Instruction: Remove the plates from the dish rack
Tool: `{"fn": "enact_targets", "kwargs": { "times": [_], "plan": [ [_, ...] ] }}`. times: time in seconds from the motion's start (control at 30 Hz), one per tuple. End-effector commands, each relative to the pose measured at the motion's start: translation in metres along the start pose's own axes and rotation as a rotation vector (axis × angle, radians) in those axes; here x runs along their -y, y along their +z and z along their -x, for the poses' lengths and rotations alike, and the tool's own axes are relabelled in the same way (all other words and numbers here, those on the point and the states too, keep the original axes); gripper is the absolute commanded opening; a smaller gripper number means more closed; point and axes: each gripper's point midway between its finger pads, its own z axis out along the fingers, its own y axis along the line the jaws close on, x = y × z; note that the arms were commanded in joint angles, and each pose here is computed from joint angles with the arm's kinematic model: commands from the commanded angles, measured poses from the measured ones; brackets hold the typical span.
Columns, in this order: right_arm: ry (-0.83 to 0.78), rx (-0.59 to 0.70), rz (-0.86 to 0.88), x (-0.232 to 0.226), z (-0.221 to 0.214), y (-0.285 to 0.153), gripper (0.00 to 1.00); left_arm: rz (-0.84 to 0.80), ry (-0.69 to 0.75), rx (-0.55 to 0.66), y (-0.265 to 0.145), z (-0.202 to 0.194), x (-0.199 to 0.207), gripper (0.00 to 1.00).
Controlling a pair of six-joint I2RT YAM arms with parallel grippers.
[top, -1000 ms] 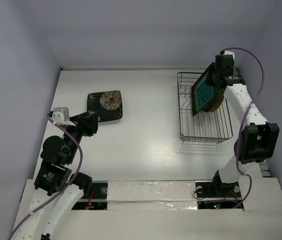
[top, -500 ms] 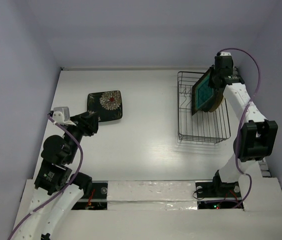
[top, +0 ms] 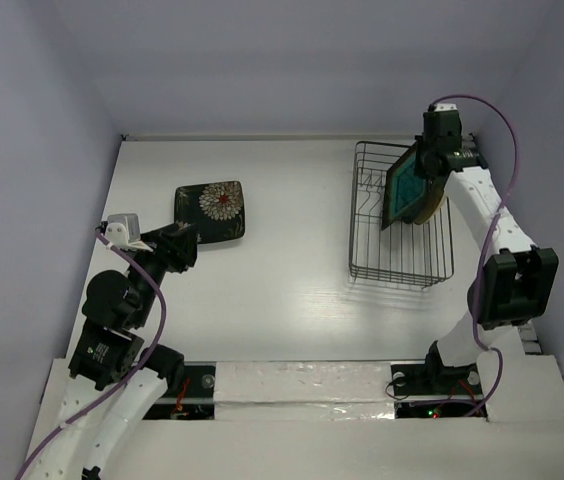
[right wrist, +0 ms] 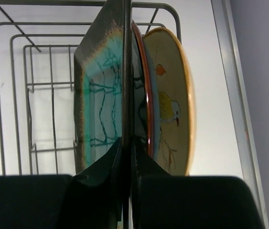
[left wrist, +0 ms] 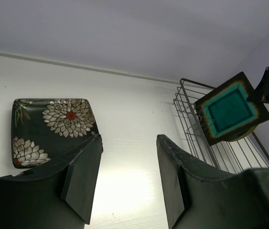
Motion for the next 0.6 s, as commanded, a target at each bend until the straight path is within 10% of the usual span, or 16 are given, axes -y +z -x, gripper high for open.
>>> {"fn": "enact_targets", "kwargs": {
  "times": [0.0, 0.57],
  "plan": [
    [0.147, 0.349, 0.033, 0.016, 0.105, -0.097, 0.00, -0.026, -0.004, 0.044, 0.003, 0.011, 0.006, 0.47],
    [0.260, 0.605, 0.328, -0.018, 0.157, -0.232, 0.00, -0.027, -0.003, 0.035, 0.005, 0.009, 0.006, 0.47]
  ]
}}
